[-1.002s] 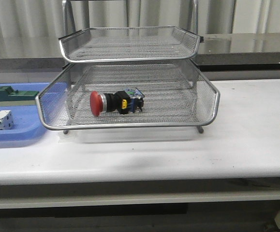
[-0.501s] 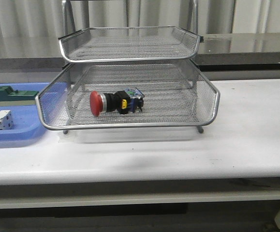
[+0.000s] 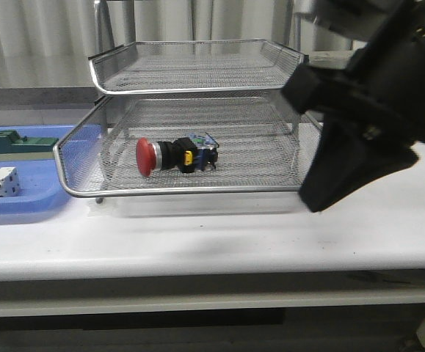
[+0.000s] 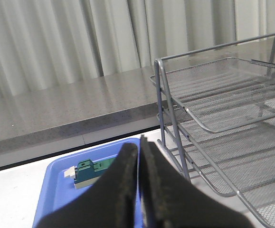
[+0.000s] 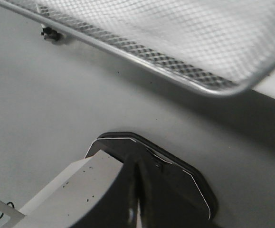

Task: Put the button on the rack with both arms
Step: 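Push the middle mesh tray back into the rack with the right gripper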

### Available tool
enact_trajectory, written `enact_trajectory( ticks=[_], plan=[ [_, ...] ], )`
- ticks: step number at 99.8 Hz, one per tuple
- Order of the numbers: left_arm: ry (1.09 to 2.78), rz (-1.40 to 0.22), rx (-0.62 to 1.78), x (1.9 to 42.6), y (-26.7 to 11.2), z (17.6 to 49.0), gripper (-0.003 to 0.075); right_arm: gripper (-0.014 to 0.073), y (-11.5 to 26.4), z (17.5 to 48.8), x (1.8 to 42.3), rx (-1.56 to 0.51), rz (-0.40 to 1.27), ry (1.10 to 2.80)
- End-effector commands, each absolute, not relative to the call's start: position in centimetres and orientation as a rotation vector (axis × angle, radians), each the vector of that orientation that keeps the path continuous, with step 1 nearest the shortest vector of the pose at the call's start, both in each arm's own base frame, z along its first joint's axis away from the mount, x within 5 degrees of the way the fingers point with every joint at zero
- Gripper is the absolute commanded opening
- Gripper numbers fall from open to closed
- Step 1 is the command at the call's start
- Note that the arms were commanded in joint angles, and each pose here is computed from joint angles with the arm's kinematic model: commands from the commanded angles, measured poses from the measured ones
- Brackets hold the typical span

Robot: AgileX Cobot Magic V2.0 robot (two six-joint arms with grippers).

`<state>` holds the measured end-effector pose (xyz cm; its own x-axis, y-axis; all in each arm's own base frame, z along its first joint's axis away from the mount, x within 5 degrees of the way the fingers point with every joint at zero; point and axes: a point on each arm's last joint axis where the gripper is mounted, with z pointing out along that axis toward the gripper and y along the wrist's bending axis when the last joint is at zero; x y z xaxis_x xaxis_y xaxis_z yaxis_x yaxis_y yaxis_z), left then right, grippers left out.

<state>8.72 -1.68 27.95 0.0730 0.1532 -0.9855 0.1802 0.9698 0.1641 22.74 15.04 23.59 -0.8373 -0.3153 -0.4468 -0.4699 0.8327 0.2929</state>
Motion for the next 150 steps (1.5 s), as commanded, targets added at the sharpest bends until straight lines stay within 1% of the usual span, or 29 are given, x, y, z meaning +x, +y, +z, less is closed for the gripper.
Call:
enact_trajectory(
  ticks=[1,17,34,70,109,123,150],
  plan=[
    [1.407,-0.027,0.231,8.7,-1.6,29.6,0.0004,-0.0066,17.0,24.7,23.7,-0.660,0.557,2.543],
    [1.407,-0.027,0.231,8.7,-1.6,29.6,0.0004,-0.0066,20.2,23.7,24.7,-0.822,0.514,2.533],
    [1.407,-0.027,0.231,8.7,-1.6,29.6,0.0004,-0.0066,22.3,22.8,25.4,-0.947,0.460,2.518],
    [1.407,-0.027,0.231,8.7,-1.6,29.6,0.0004,-0.0066,23.5,22.9,27.5,-1.085,0.306,2.419],
    [1.407,-0.027,0.231,8.7,-1.6,29.6,0.0004,-0.0066,24.4,23.7,30.0,-1.136,0.195,2.300],
    [1.407,-0.027,0.231,8.7,-1.6,29.6,0.0004,-0.0066,24.5,23.9,32.1,-1.118,0.155,2.276],
    [1.407,-0.027,0.231,8.7,-1.6,29.6,0.0004,-0.0066,23.7,24.9,36.3,-1.020,0.123,2.249]
  ],
)
